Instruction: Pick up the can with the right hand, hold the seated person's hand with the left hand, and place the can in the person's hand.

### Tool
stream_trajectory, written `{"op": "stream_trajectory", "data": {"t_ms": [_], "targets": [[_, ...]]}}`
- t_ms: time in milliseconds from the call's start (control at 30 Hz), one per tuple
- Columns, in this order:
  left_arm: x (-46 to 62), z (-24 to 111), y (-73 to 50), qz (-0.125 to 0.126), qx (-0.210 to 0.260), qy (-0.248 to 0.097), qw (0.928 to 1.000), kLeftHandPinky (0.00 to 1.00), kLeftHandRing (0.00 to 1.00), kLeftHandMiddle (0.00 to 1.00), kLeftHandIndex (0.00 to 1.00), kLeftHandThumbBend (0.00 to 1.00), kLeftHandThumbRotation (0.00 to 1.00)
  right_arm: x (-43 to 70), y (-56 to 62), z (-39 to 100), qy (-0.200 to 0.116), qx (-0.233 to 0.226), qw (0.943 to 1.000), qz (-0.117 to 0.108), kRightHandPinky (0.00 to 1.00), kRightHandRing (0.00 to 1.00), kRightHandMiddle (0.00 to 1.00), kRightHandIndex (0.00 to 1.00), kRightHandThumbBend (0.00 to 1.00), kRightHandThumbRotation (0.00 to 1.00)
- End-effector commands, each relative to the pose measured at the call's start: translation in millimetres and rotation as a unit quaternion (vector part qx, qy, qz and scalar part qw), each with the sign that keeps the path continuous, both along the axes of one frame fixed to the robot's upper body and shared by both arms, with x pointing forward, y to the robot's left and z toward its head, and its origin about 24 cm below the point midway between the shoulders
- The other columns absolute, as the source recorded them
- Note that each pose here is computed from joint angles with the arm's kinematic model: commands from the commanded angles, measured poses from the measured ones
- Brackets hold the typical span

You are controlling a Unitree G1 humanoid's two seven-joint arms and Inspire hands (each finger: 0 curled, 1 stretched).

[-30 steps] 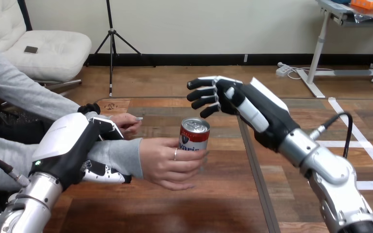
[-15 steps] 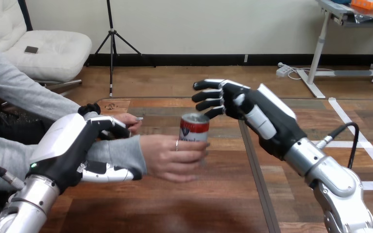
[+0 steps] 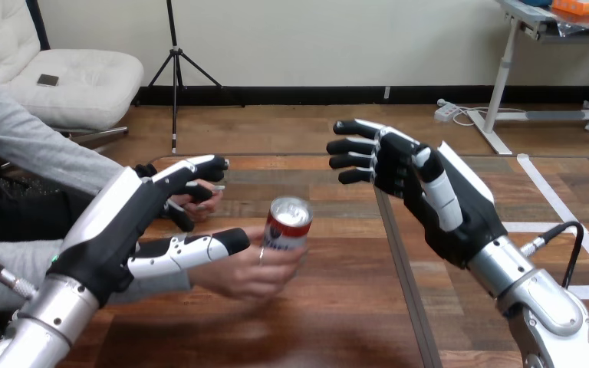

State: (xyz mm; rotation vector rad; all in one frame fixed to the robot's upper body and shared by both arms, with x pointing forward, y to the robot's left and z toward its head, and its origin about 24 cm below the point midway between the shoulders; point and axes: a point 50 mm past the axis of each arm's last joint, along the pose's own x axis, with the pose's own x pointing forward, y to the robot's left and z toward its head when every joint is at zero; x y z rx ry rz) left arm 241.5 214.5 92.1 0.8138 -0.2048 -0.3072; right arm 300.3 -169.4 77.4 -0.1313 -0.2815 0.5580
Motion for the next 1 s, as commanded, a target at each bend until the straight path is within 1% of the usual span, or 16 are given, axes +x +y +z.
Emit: {"op": "stream_trajectory", "data": {"t_ms": [0,67,100,167,333,433,567,600,733,767,833,867,967], "targets": [[-1.5,9.1,0.6,-0.009,-0.025,-0.020,0.9994,0.57,0.78,0.83,0.85,1.00,0.76,0.7,-2.9,10.1,-0.017,0.024,0.9995,-0.008,0.74,0.78,0.80,0.83,1.00,1.00],[-2.3,6.7,1.3,-0.012,-0.034,-0.019,0.9992,0.57,0.78,0.83,0.85,1.00,0.77,-0.3,-3.7,7.8,-0.011,0.027,0.9995,-0.010,0.74,0.79,0.80,0.83,1.00,1.00],[-6.3,-0.5,0.2,-0.006,-0.055,-0.024,0.9982,0.55,0.77,0.83,0.85,1.00,0.81,-4.3,-3.8,2.6,-0.004,0.039,0.9991,-0.015,0.77,0.79,0.80,0.83,1.00,1.00],[-12.9,-10.0,-1.9,0.005,-0.083,-0.029,0.9961,0.56,0.77,0.83,0.84,1.00,0.88,-10.3,-3.9,-4.2,0.004,0.056,0.9982,-0.022,0.76,0.79,0.79,0.83,1.00,1.00],[-19.5,-17.2,-4.4,0.015,-0.115,-0.036,0.9927,0.60,0.79,0.83,0.84,1.00,0.97,-15.6,-4.2,-8.0,0.007,0.072,0.9970,-0.028,0.74,0.78,0.79,0.82,1.00,1.00],[-22.5,-20.5,-6.5,0.022,-0.132,-0.047,0.9899,0.61,0.80,0.84,0.84,0.98,0.98,-19.0,-4.5,-9.6,0.007,0.082,0.9961,-0.031,0.74,0.78,0.79,0.82,1.00,1.00],[-28.3,-24.7,-9.9,0.032,-0.166,-0.054,0.9842,0.63,0.81,0.84,0.84,0.94,0.99,-24.3,-5.2,-12.0,0.008,0.094,0.9948,-0.037,0.73,0.79,0.79,0.83,1.00,1.00],[-29.6,-25.3,-10.7,0.034,-0.172,-0.055,0.9829,0.65,0.81,0.84,0.84,0.90,1.00,-25.6,-5.3,-12.4,0.008,0.096,0.9946,-0.039,0.73,0.79,0.79,0.83,1.00,1.00],[-35.0,-27.8,-13.6,0.045,-0.196,-0.061,0.9778,0.66,0.82,0.85,0.84,0.85,1.00,-30.8,-5.6,-13.5,0.008,0.102,0.9937,-0.045,0.73,0.79,0.80,0.83,1.00,1.00],[-37.1,-29.2,-14.7,0.053,-0.207,-0.062,0.9748,0.67,0.82,0.85,0.84,0.84,1.00,-32.9,-5.7,-14.1,0.008,0.106,0.9933,-0.046,0.73,0.80,0.80,0.83,1.00,1.00],[-39.3,-30.6,-15.8,0.061,-0.220,-0.064,0.9714,0.68,0.83,0.85,0.84,0.83,1.00,-35.2,-5.8,-14.5,0.008,0.110,0.9928,-0.047,0.73,0.80,0.80,0.84,1.00,1.00],[-41.6,-31.8,-17.1,0.069,-0.233,-0.064,0.9678,0.68,0.83,0.85,0.84,0.83,1.00,-37.2,-5.9,-15.2,0.010,0.114,0.9923,-0.048,0.74,0.80,0.80,0.84,1.00,1.00],[-45.9,-33.7,-19.5,0.078,-0.255,-0.066,0.9616,0.71,0.85,0.86,0.84,0.80,1.00,-41.2,-6.1,-16.4,0.012,0.120,0.9912,-0.054,0.76,0.82,0.81,0.84,1.00,1.00]]}}
